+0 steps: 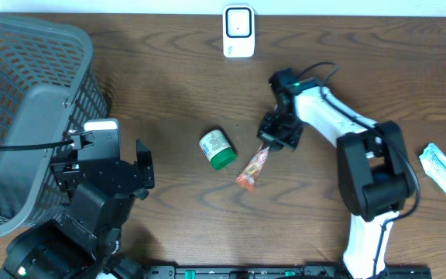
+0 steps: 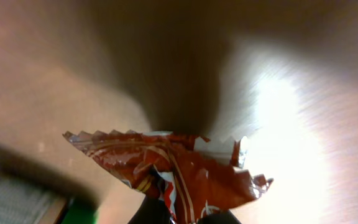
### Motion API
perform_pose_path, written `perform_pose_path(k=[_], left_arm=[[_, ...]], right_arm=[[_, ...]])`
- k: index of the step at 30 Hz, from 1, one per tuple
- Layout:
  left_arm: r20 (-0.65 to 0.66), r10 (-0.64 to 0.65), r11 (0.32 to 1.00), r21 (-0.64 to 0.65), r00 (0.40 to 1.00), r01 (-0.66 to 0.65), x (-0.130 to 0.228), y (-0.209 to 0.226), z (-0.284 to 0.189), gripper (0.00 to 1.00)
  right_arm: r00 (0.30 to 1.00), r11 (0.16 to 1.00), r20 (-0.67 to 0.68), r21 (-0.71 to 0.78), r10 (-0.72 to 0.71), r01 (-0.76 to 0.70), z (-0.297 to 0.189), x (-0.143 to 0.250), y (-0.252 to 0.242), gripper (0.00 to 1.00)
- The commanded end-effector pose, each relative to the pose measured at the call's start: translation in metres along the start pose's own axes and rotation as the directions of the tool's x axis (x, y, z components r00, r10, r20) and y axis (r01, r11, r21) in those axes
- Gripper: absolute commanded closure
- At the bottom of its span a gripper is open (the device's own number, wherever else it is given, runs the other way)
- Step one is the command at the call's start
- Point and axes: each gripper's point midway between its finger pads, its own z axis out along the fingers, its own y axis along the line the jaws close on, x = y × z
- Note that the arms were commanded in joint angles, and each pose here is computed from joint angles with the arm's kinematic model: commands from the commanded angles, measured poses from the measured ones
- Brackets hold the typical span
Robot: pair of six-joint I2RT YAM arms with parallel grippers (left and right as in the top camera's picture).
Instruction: Scan the item barcode
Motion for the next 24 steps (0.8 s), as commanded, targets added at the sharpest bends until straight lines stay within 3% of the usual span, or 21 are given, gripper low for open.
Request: perform_pose_path(k=[1,7,13,18,24], left_arm=[[0.01,-0.011,1.0,-0.012,1.0,0.011,-0.002,0.004,-0.002,0.02],[0.01,-0.011,1.0,-0.012,1.0,0.011,-0.002,0.004,-0.002,0.02],[0.01,-0.011,1.0,-0.012,1.0,0.011,-0.002,0.004,-0.002,0.02],[0.01,-0.011,1.0,-0.012,1.0,0.011,-0.002,0.004,-0.002,0.02],[0.01,-0.011,1.0,-0.012,1.0,0.011,-0.002,0.004,-0.002,0.02]], right_arm=[[0.926,0.968,0.335,0.23,-0.174,0.098,-0.059,-0.058,-0.039,0.99],[0.698,0.936,0.673,0.352,-0.245,-0.011,-0.165,-0.089,-0.047,0.99],[0.48,0.885,0.825,0.427,-0.297,-0.186,-0.23,-0.09,-0.052,0.99],[0.351,0.802,0.86,0.487,-0.371,-0.346,-0.243,-0.079,-0.058,0.99],[0.301,0.786,0.862,0.499,-0.408,-0.364,-0.212,-0.055,-0.051,0.99]])
